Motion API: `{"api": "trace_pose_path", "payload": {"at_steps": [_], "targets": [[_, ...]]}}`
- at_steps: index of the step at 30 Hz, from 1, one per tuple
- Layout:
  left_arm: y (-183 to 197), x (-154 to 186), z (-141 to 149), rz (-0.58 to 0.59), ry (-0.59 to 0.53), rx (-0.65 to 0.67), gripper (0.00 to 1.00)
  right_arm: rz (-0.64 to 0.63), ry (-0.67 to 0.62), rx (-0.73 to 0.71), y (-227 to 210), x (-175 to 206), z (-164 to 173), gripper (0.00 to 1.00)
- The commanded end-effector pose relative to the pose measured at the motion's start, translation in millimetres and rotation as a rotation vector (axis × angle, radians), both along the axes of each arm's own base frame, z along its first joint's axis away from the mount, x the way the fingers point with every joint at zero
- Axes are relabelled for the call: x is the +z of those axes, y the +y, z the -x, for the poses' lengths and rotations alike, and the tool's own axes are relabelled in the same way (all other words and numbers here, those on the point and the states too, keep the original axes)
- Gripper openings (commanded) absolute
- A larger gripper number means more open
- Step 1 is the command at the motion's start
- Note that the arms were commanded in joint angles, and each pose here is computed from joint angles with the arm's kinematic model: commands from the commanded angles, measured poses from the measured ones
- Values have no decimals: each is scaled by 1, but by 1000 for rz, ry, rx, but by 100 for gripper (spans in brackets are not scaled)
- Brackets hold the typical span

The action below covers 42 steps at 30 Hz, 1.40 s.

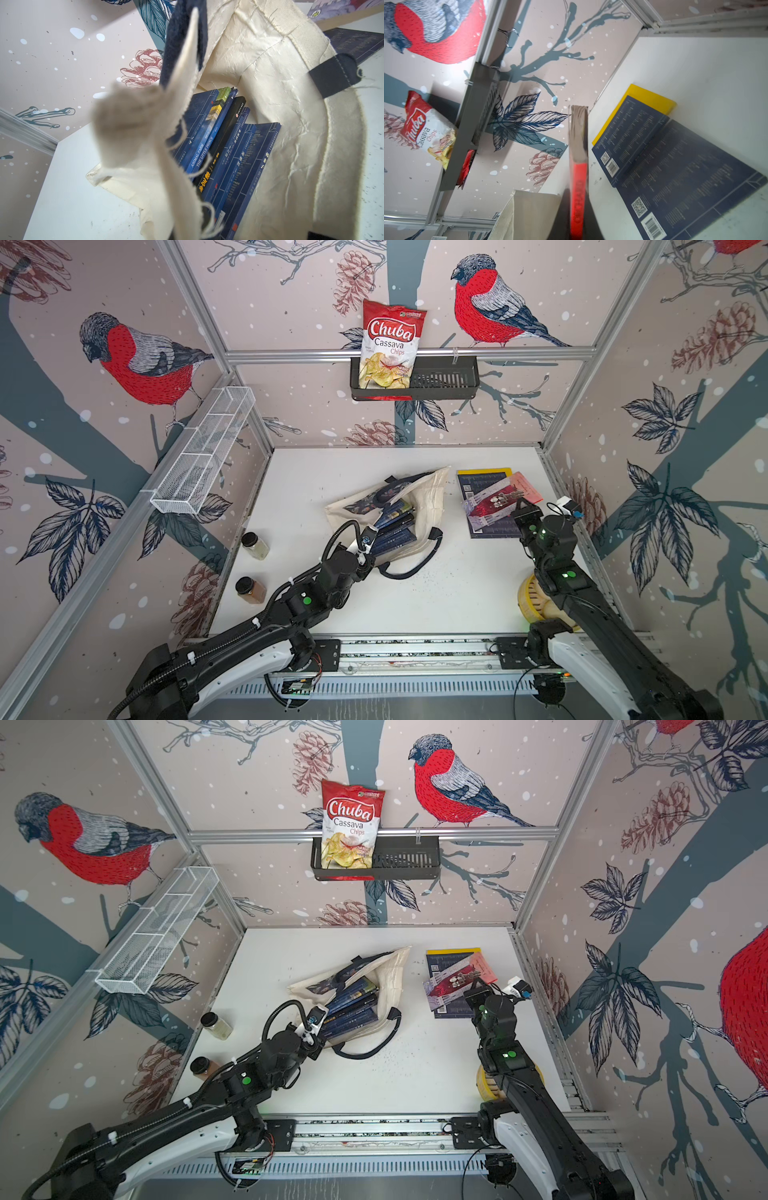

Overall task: Take out the books from the canvas bag
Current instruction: Place the book on the book.

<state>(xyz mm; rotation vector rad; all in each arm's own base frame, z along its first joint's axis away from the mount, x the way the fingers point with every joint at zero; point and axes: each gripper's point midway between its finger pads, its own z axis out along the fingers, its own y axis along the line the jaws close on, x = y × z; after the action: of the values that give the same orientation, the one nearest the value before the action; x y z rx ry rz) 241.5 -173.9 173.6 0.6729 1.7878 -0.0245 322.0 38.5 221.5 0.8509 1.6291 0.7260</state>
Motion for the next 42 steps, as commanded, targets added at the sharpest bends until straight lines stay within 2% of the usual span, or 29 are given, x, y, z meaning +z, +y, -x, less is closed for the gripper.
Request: {"api": "trace_pose_path", "payload": {"at_steps": [1,11,27,30,33,38,42], "targets": [[-13,24,-1,74,-63,-53,0,-88,-42,69,10,6,-8,0],[-17,26,2,76,-63,-81,0,-151,99,10,-9,-62,-25,0],[-21,23,3,67,-54,-100,0,-223,99,-173,-46,-99,-33,0],[-21,23,2,69,-56,-99,0,-214,132,-183,-45,-109,-36,0],[-21,22,3,67,-54,-101,0,-249,178,-264,-55,-131,-26,0],[-22,20,3,64,-49,-104,0,-265,233,-253,-48,-151,-30,5],[-23,19,3,59,-44,-109,0,-307,284,-237,-41,-168,-33,14]]}}
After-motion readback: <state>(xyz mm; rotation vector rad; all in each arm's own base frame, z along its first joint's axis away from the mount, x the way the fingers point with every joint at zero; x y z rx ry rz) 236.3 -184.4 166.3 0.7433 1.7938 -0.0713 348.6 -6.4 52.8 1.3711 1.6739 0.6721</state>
